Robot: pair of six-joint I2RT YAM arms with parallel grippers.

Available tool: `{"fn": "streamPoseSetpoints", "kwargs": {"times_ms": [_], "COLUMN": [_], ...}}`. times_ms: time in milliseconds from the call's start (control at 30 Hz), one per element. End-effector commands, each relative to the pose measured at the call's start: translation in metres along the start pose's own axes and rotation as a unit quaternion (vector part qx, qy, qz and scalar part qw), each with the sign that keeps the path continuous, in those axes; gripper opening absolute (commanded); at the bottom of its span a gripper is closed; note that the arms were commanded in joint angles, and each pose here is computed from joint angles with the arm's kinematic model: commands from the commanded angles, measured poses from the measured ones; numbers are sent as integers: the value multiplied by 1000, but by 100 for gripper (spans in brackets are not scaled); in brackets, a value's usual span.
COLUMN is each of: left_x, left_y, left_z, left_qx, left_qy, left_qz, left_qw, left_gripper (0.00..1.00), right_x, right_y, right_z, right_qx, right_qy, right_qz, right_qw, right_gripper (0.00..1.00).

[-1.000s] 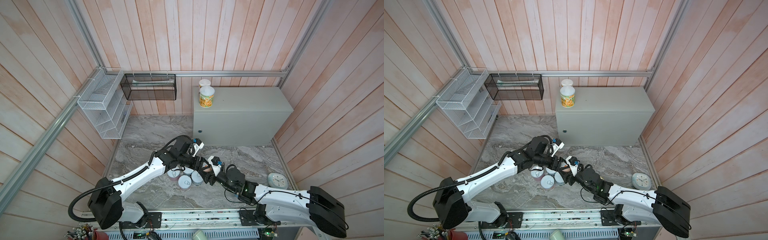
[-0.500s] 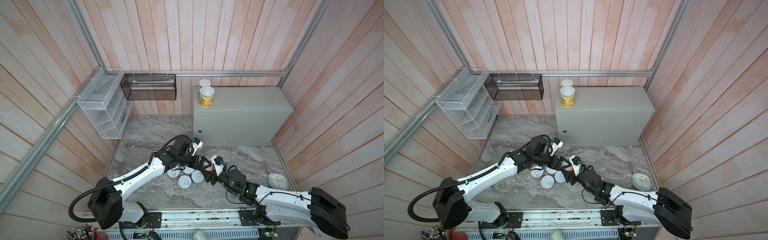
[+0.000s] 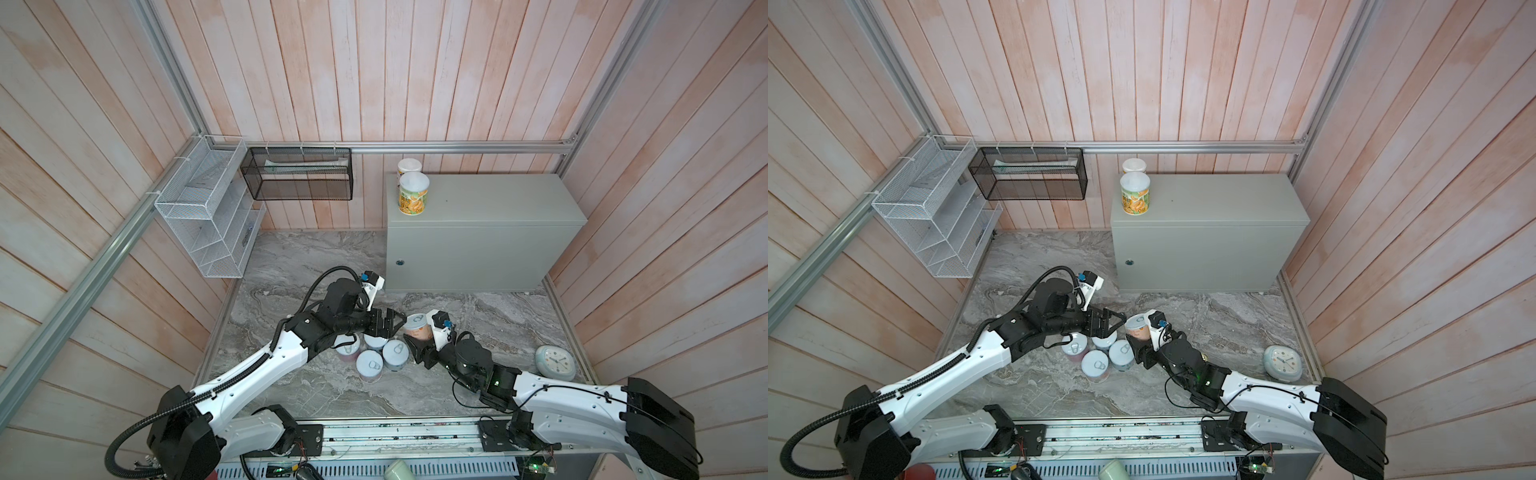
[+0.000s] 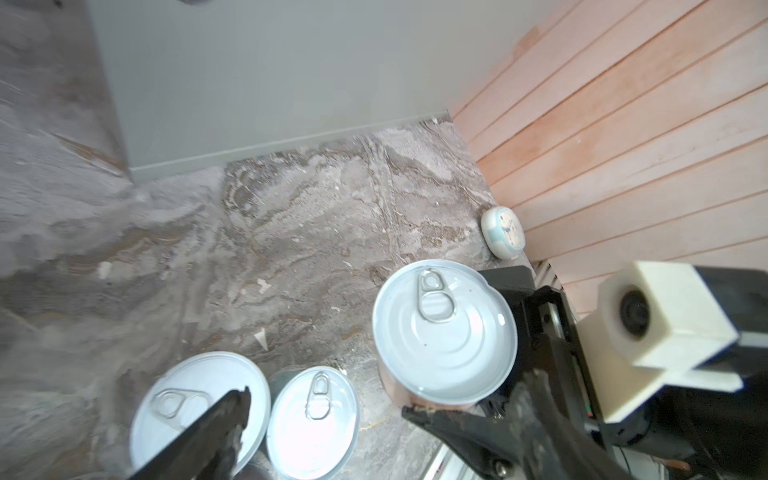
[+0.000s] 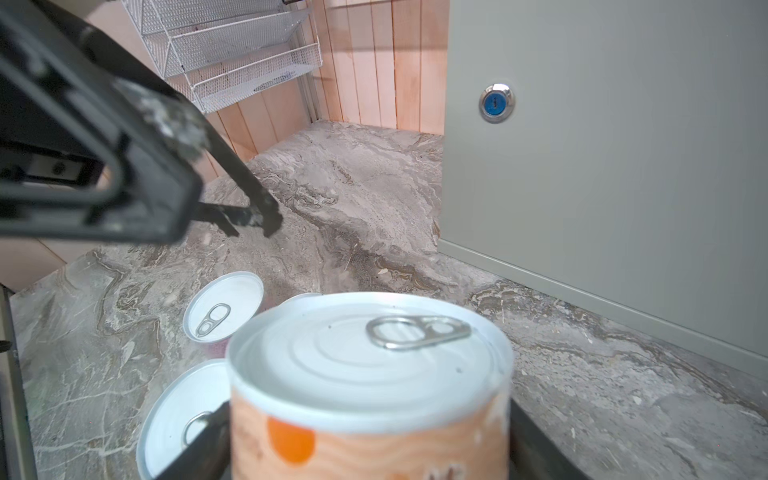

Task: Place and organize the canned foods onto the counter
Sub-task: 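Lift the orange-printed can with right gripper while left arm withdraws, then carry the orange-printed can onto the cabinet top beside the peach canister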

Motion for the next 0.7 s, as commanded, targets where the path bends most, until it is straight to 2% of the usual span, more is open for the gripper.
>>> {"fn": "streamPoseSetpoints", "kwargs": {"times_ms": [0, 133, 400, 533, 667], "left_x": [-5, 2, 13, 18, 30], "left_y": [7, 8, 3, 4, 5], "left_z": [19, 40, 65, 68, 69], "left_qx": [-41, -68, -101, -80, -47], "left_qy": [-2, 8, -26, -56, -95], "left_qz": [-66, -94, -156, -192, -197], "left_qw": [997, 993, 982, 977, 975], "left_gripper": [100, 100, 100, 100, 100], "right_x": [-35, -48, -101, -136, -171], "right_y": [5, 10, 26, 32, 39], "right_z": [-4, -7, -14, -20, -30], "right_qx": [19, 35, 57, 46, 60], "right_qy": [-27, -20, -15, -16, -13], "right_qz": [-56, -71, -125, -150, -175], "right_qw": [998, 997, 990, 988, 983], "right_gripper": [60, 60, 61, 61, 61]}}
Point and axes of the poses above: each gripper's point midway between its finger pads, its own y axis back along the fingers, its own z axis along the line the jaws close on, x = y × z, the point moved 9 cm from there along y, back along the fingers, and after that the axes turned 11 degrees about y, right-handed, at the moved point
